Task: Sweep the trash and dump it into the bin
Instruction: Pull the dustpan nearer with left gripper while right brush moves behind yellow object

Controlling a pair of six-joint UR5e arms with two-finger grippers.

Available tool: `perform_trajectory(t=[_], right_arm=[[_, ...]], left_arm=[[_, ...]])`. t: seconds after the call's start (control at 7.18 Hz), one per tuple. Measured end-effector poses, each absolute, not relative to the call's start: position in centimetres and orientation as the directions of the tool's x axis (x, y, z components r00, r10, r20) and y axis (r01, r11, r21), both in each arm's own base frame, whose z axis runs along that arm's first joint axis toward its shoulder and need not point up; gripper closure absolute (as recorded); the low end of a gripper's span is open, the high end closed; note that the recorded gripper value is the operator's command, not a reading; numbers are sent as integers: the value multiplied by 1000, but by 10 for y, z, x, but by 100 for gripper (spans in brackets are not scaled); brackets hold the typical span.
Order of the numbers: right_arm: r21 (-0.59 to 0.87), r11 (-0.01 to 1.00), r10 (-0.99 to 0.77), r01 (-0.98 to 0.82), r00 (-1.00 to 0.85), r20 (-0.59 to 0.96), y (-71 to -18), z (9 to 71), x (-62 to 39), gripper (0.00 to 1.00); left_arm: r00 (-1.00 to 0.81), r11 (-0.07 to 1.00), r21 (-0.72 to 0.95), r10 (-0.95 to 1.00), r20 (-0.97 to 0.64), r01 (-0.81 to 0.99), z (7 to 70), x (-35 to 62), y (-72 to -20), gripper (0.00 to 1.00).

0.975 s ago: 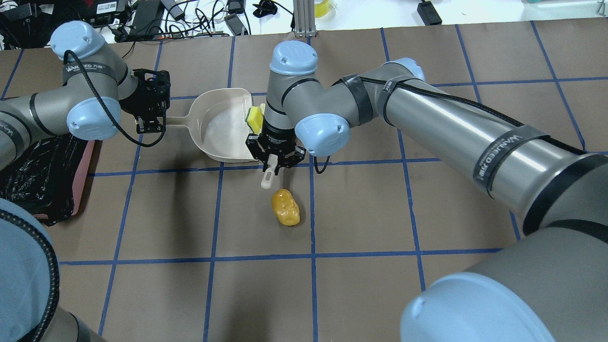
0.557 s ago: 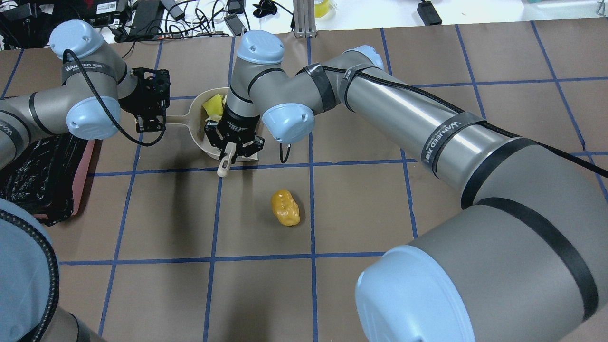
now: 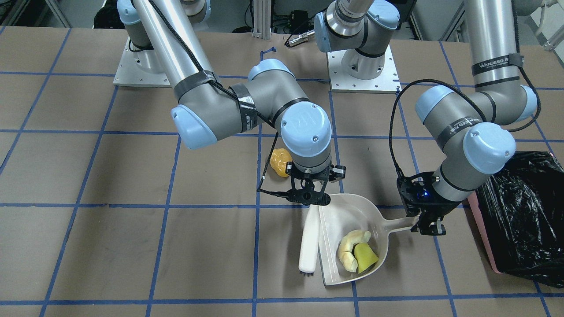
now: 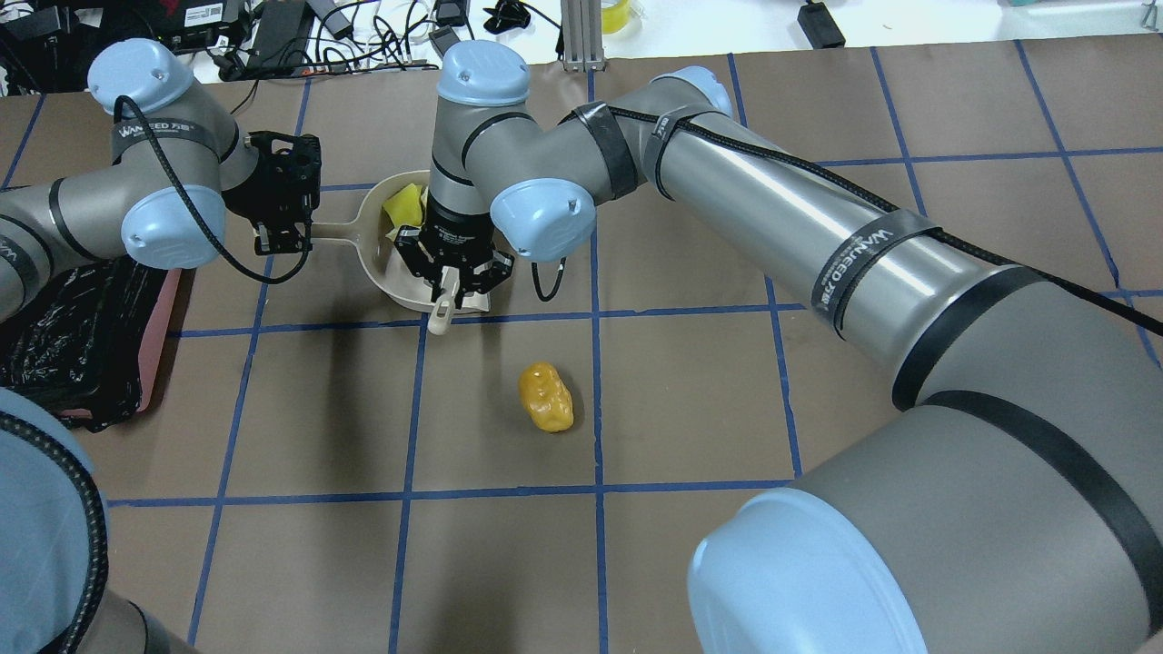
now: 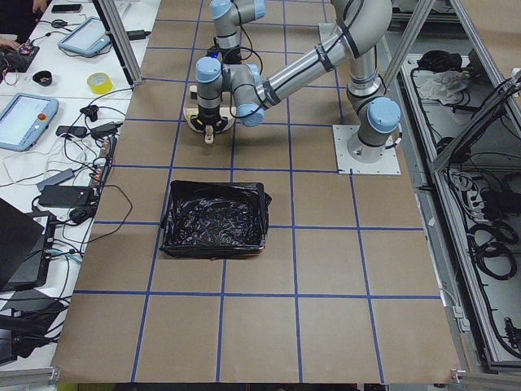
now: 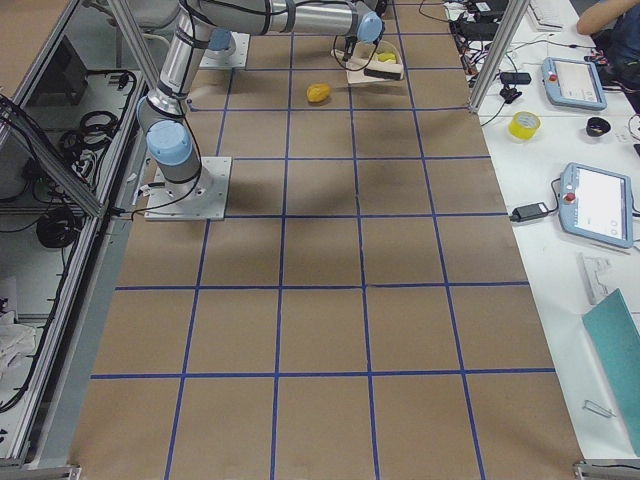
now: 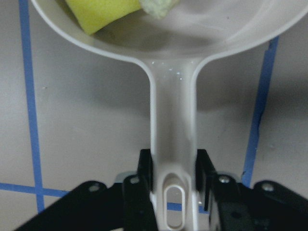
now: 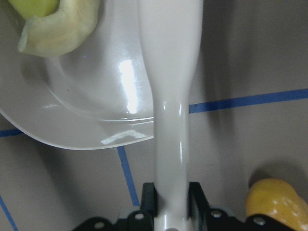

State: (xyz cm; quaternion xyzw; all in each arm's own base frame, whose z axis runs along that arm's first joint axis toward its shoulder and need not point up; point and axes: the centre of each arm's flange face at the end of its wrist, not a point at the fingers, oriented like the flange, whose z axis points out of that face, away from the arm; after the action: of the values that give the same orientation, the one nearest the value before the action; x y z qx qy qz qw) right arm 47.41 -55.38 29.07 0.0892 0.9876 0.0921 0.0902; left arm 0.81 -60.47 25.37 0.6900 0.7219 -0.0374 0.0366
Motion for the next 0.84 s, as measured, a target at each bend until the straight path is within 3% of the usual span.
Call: perform_trajectory(t=[0.42, 0.84], right_arm=[[205, 954, 215, 217, -976, 34, -492, 318, 418, 100], [257, 892, 342, 371, -927, 154, -401, 296, 369, 100]], left_arm=[[-4, 6, 37, 999, -52, 999, 252, 24, -541, 100], [-29, 31, 107, 999, -20, 994, 256, 18, -482, 100]])
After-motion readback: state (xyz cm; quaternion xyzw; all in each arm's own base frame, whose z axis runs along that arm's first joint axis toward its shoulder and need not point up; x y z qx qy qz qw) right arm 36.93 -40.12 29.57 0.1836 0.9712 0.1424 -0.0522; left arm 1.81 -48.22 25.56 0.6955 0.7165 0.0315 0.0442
